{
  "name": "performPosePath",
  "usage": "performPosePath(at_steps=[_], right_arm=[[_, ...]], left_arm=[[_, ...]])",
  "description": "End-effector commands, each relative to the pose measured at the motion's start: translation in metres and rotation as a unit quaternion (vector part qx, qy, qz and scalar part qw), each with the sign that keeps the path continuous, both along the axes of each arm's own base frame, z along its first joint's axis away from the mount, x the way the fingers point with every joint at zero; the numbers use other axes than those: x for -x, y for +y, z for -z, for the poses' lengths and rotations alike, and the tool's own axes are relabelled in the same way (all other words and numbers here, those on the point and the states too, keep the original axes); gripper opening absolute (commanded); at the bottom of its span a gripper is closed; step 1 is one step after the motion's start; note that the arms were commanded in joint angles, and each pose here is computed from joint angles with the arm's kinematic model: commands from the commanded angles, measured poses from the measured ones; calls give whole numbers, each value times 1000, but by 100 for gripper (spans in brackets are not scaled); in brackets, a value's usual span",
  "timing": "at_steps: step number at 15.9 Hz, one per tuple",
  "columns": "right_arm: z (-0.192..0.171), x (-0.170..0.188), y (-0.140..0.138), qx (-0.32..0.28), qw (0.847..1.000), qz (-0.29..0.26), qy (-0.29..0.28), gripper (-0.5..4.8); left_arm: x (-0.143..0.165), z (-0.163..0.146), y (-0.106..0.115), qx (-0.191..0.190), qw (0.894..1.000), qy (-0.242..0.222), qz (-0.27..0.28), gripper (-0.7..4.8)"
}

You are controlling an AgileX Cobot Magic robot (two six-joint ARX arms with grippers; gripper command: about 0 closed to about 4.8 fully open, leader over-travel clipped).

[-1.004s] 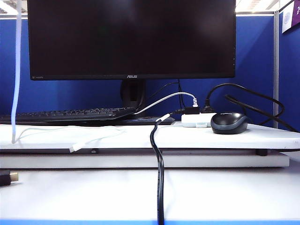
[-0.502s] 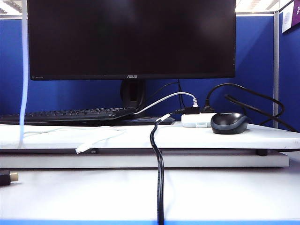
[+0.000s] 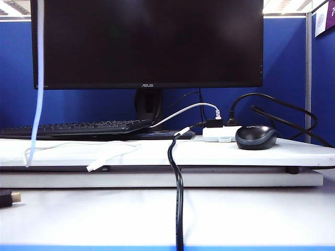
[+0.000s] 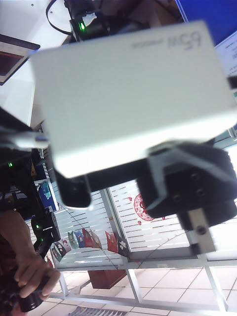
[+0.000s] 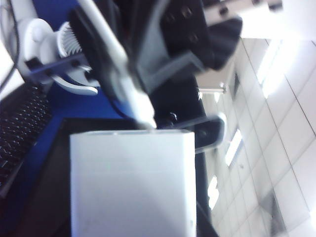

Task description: Pick up the Type-C charging cable and the charging base, insert one end of the Type-C charger into the corresponding slot on the base, and finally place the plugged-in charger back on the table.

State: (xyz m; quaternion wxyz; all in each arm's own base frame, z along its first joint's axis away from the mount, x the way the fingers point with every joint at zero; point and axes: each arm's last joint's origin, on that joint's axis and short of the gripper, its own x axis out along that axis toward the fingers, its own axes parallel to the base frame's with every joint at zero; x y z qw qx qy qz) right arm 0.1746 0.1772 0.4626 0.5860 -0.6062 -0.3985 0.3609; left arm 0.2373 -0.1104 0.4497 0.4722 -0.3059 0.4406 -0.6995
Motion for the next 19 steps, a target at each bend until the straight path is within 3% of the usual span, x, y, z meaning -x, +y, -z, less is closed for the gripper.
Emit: performPosePath(at_steps=[1,4,15,17,19], right_arm=[[-11,1,-4,-32,999,15,-25,-5],[-11,9,-12,-17,999,-22,-17,-5],[-9,6,-6,-16,999,-35,-19,-5],[-9,6,-6,9,996,-41,-78,-5],[-9,8,-5,9,994,-75,-79,-5]], left_arm=[[5,-4,0,4,1000,-7,10,-5],[5,-4,0,2,1000,-3,10,-5],[5,-3,0,-1,1000,6,10,-5],[6,-2,0,-6,1000,19,11,-5],[15,-2,-18,-13,998,31,48,-5]])
